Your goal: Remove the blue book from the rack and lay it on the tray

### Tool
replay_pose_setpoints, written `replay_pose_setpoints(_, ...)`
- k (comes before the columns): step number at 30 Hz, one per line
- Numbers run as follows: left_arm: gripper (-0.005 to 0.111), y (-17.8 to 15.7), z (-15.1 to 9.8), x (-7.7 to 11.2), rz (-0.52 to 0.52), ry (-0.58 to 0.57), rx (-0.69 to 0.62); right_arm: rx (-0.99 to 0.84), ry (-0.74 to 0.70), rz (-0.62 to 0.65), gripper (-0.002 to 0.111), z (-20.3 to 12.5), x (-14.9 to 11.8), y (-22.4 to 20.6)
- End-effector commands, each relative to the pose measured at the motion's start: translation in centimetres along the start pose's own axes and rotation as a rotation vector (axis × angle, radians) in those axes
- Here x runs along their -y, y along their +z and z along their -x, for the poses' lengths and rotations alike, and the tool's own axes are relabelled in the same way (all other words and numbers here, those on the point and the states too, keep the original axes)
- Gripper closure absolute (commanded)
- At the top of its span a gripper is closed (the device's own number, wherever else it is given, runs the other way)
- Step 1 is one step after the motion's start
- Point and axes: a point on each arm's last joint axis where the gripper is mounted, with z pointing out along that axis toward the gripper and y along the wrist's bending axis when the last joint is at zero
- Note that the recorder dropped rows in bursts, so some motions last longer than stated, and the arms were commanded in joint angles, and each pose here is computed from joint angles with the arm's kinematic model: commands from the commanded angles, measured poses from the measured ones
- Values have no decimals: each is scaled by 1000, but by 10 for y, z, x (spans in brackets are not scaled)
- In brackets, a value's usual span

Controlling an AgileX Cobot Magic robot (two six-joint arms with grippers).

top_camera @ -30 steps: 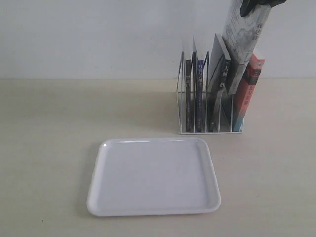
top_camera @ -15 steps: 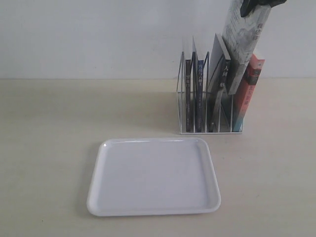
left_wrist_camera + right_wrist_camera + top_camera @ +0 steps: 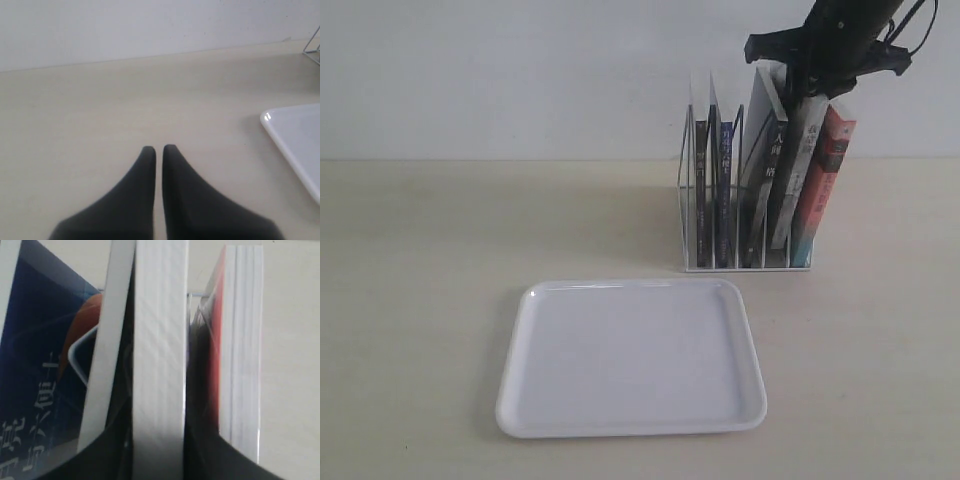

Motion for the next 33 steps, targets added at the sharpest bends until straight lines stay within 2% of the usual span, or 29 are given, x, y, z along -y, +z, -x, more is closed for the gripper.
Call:
replay_pose_setpoints(1, 102, -1, 3, 0, 3, 0, 22, 69, -37, 3, 101, 6, -1, -7)
replay_pose_setpoints(5, 102, -1, 3, 0, 3, 0, 22, 41, -45, 11, 74, 4, -1, -7)
replay_pose_setpoints(7, 102, -1, 3, 0, 3, 0, 22, 22, -41, 11, 66, 2, -2, -9)
replay_pose_setpoints(16, 102, -1, 3, 0, 3, 0, 22, 153, -50, 32, 67, 3, -10, -82)
replay_pose_setpoints(20, 102, -1, 3, 0, 3, 0, 22, 195, -57, 117, 67, 1, -20, -106)
replay_pose_setpoints(28, 102, -1, 3, 0, 3, 0, 22, 161, -125, 180, 67, -6, -50, -99)
replay_pose_setpoints(33, 102, -1, 3, 0, 3, 0, 22, 145, -129, 127, 78, -9, -62, -91)
